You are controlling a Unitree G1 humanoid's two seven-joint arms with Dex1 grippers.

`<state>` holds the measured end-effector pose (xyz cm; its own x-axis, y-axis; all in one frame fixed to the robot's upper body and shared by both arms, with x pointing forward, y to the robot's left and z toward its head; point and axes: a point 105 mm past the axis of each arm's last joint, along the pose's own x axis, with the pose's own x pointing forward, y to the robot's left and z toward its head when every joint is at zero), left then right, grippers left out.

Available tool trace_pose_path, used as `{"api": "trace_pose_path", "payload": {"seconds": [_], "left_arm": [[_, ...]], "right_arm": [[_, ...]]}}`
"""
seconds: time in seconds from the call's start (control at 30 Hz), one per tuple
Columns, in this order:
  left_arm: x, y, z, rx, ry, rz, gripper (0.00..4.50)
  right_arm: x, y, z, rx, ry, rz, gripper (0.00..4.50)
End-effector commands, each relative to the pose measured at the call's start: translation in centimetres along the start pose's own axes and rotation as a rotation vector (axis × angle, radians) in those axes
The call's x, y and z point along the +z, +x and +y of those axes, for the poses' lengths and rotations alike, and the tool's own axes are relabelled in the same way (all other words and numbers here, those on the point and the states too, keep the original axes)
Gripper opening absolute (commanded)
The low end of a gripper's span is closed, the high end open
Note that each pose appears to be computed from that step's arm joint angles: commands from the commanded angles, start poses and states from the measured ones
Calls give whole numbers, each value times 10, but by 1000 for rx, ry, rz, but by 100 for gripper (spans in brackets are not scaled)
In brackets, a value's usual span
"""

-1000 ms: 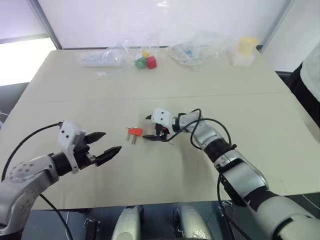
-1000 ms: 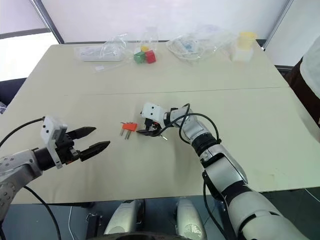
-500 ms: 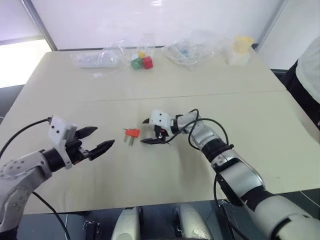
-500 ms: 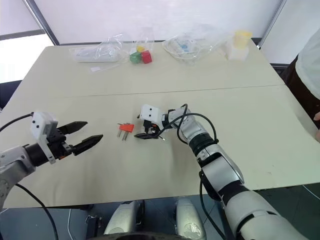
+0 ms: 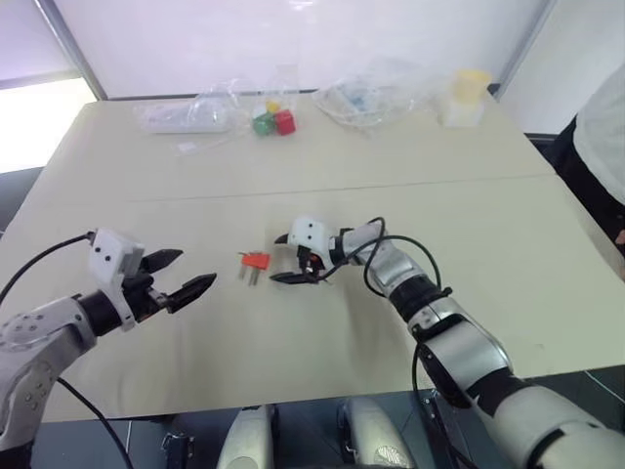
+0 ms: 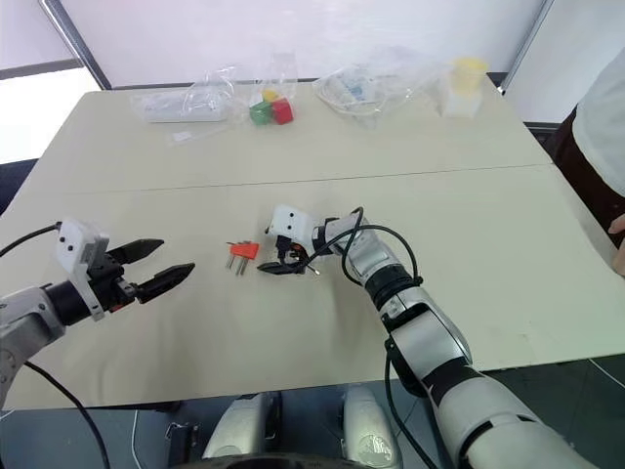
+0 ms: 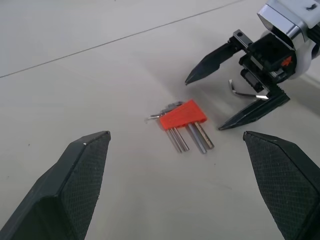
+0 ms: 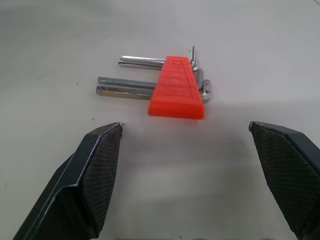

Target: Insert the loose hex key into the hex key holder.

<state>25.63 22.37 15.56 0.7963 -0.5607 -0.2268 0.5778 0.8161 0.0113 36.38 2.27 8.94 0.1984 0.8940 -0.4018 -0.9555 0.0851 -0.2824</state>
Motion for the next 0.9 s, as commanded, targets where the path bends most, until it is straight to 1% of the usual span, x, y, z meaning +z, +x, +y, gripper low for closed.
{"api": "trace_pose_path", "payload": {"seconds": [0.03, 0.43, 0.83, 0.87, 0.9], "left_arm": [[9, -1, -5, -6, 47, -31, 447], [5, 0, -11, -7, 44, -29, 447], [2, -1, -13, 6, 49, -26, 447], [2, -1, -13, 8, 49, -27, 450], [2, -2, -13, 10, 48, -27, 450]], "right_arm": [[1, 12, 10, 24, 9, -2, 422], [1, 18, 2, -35, -16, 9, 422], [-1, 23, 2, -41, 3, 9, 422], [-1, 24, 2, -41, 3, 10, 368], [-1, 24, 2, -41, 2, 12, 338]]}}
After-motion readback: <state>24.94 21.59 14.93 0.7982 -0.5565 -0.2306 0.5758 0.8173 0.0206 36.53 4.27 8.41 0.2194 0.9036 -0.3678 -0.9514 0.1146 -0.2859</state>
